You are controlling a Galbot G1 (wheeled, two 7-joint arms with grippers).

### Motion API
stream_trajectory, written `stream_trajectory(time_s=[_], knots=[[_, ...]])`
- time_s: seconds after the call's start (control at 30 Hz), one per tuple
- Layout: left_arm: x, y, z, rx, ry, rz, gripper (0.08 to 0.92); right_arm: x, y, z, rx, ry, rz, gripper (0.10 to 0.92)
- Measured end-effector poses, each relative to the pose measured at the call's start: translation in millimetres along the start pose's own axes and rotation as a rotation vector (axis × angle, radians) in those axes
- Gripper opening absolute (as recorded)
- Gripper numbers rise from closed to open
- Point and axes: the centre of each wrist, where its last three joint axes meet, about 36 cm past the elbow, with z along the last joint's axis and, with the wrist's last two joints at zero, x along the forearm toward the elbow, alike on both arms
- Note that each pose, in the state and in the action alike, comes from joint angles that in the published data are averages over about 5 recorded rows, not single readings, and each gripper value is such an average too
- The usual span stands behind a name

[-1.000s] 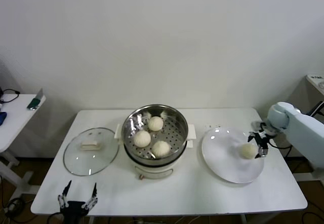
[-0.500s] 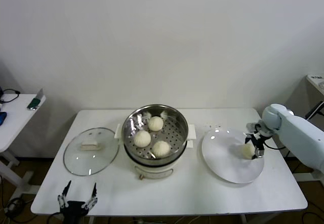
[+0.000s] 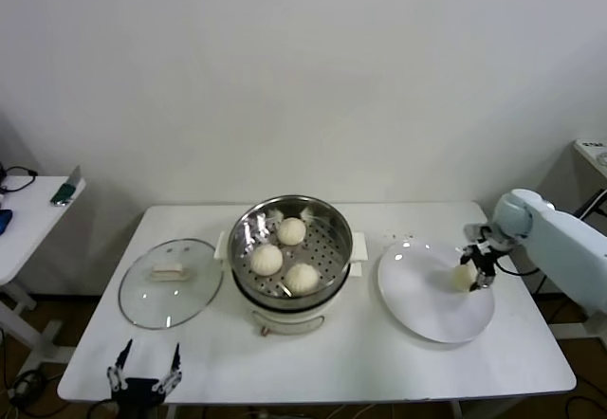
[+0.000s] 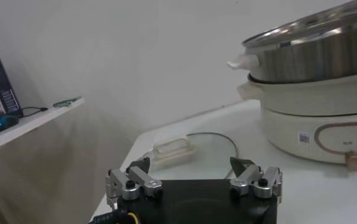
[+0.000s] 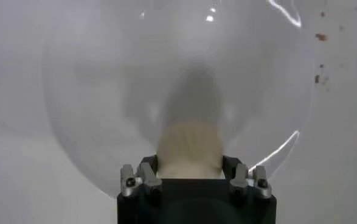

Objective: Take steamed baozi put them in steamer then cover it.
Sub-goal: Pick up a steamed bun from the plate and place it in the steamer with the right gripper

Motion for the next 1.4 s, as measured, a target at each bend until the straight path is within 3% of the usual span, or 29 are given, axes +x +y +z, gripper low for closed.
stream_trajectory(time_s=[0.33,0.8,1.03,1.4], knots=[[-3,-12,-6,0.021,-0.014,0.012,0.823,89,-43,-61,-0.016,-0.151,0.092,0.688],[-10,-14,-13,0.032,-0.048,0.027,0.823,194,-74,-206,0.059,-0.287,0.133,0.696],[-17,-10,-15,0.042,-0.071,0.03,0.823,202,-68,-277,0.102,-0.281,0.106,0.696],[-24,-6,-21,0.057,-0.099,0.039,0.823,161,-46,-341,0.143,-0.196,0.046,0.704]])
